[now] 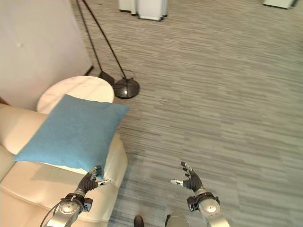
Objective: Pick up all the scattered cushions and arrange them neatly on the sofa.
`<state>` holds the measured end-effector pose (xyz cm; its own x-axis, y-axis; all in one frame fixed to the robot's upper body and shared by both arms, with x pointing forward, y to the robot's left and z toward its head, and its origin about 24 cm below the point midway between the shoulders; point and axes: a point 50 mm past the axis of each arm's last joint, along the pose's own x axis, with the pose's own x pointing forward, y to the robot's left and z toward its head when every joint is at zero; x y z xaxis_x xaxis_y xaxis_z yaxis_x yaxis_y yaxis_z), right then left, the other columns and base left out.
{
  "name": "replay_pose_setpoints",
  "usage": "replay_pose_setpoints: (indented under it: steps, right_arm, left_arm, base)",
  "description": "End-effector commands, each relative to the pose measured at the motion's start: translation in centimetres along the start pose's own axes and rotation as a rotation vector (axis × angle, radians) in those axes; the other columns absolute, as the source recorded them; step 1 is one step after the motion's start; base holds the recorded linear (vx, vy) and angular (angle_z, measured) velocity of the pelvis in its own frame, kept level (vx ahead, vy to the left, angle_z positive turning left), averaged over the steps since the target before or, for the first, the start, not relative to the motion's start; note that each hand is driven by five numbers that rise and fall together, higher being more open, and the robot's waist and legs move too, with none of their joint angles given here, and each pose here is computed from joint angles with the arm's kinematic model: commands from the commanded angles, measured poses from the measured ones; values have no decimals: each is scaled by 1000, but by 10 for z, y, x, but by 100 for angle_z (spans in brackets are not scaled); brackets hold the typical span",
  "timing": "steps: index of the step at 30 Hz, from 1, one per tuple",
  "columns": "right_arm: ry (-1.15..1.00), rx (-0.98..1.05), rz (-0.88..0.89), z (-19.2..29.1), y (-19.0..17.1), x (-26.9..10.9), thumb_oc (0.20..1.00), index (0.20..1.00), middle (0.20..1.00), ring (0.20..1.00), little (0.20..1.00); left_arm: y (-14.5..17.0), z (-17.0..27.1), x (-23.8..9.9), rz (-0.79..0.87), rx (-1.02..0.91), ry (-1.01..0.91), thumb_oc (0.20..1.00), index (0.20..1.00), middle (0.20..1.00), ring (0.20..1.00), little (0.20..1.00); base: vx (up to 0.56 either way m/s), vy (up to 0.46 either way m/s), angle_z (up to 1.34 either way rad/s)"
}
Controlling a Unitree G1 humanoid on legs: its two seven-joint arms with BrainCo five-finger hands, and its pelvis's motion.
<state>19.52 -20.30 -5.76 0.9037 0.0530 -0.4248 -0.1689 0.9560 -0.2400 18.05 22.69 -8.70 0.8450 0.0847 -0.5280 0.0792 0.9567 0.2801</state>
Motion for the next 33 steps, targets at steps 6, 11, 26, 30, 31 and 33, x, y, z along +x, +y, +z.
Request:
replay_pose_setpoints:
  steps: [6, 11, 26, 30, 31, 33]
  right_arm:
    - [-25, -21, -75, 1, -22, -4, 1000, 1000, 1000, 1000, 1000]
    - [4, -3, -115, -9, -31, -11, 1000, 1000, 1000, 1000, 1000]
    - [34, 83, -157, -17, -31, -16, 1000, 1000, 1000, 1000, 1000]
    - [4, 71, -137, -9, -28, -9, 1000, 1000, 1000, 1000, 1000]
    - [-14, 73, -133, -5, -26, -7, 1000, 1000, 1000, 1000, 1000]
    - [-16, 72, -129, -4, -25, -8, 1000, 1000, 1000, 1000, 1000]
  left_arm:
    - [-7, -12, -8, -9, -14, 13, 1000, 1000, 1000, 1000, 1000]
    - [-2, -15, -6, 45, -78, 32, 1000, 1000, 1000, 1000, 1000]
    - [30, -39, -15, 229, -170, 131, 1000, 1000, 1000, 1000, 1000]
    - [36, -38, -16, 258, -185, 126, 1000, 1000, 1000, 1000, 1000]
    - [41, -36, -15, 270, -177, 119, 1000, 1000, 1000, 1000, 1000]
    - [41, -34, -14, 266, -172, 108, 1000, 1000, 1000, 1000, 1000]
  base:
    - [249, -179, 126]
    - [125, -234, 128]
    - [194, 34, 48]
    - [207, 230, -10]
    - [142, 122, -2]
    - [138, 41, 44]
